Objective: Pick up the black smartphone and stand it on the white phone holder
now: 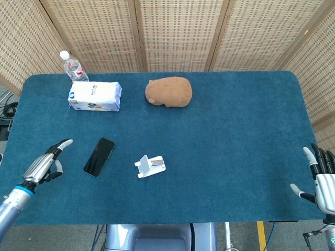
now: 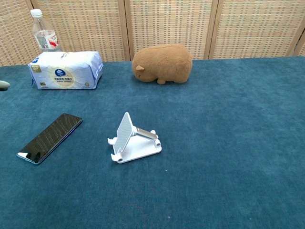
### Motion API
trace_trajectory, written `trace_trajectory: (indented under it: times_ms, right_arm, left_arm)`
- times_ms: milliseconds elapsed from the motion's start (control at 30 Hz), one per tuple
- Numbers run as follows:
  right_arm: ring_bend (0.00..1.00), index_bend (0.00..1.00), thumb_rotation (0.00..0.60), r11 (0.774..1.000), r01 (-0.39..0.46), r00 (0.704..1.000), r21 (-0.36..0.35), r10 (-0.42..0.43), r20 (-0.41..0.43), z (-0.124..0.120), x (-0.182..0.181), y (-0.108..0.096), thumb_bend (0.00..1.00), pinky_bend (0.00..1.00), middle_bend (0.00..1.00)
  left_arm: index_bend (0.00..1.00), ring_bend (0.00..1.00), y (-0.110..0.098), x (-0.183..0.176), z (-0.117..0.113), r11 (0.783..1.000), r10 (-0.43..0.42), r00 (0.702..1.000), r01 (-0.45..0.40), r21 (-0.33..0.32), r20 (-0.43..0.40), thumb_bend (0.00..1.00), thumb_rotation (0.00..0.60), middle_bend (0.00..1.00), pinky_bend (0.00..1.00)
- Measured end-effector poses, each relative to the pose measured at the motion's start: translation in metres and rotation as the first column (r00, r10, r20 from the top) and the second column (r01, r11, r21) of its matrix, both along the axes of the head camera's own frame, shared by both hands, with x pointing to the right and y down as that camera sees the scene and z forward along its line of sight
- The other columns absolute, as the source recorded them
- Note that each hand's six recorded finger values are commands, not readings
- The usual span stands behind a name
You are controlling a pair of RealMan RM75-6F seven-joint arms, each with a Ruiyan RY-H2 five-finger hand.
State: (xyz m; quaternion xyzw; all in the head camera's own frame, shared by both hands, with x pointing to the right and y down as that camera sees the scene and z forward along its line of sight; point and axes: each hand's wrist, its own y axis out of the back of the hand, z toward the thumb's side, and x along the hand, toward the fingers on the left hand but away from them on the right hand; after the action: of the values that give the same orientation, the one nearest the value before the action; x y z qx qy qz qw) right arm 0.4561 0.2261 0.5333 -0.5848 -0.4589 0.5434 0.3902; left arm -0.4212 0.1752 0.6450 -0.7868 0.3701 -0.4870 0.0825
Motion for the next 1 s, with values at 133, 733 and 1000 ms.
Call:
trace_trajectory:
  times_ms: [133,733,1000]
  right_arm:
    - [0.0,0.0,0.6,1.0,-0.006,1.0,0.001,0.006,0.003,0.0,0.001,-0.001,0.1,0.0,0.0]
    - [0.0,0.0,0.6,1.0,-0.016,1.0,-0.011,0.016,0.011,0.002,0.004,-0.004,0.1,0.0,0.0]
    - [0.0,0.0,0.6,1.0,-0.017,1.0,-0.011,0.017,0.012,0.002,0.005,-0.004,0.1,0.0,0.0]
  left_arm:
    - [0.0,0.0,-0.013,0.01,0.024,0.996,-0.04,0.998,0.036,-0.081,-0.048,1.0,0.6,0.0,0.0]
    - [0.0,0.0,-0.043,0.058,0.079,0.972,-0.148,0.979,0.118,-0.203,-0.141,1.0,0.6,0.0,0.0]
    - [0.0,0.0,-0.047,0.071,0.088,0.967,-0.158,0.975,0.121,-0.224,-0.154,1.0,0.6,0.0,0.0]
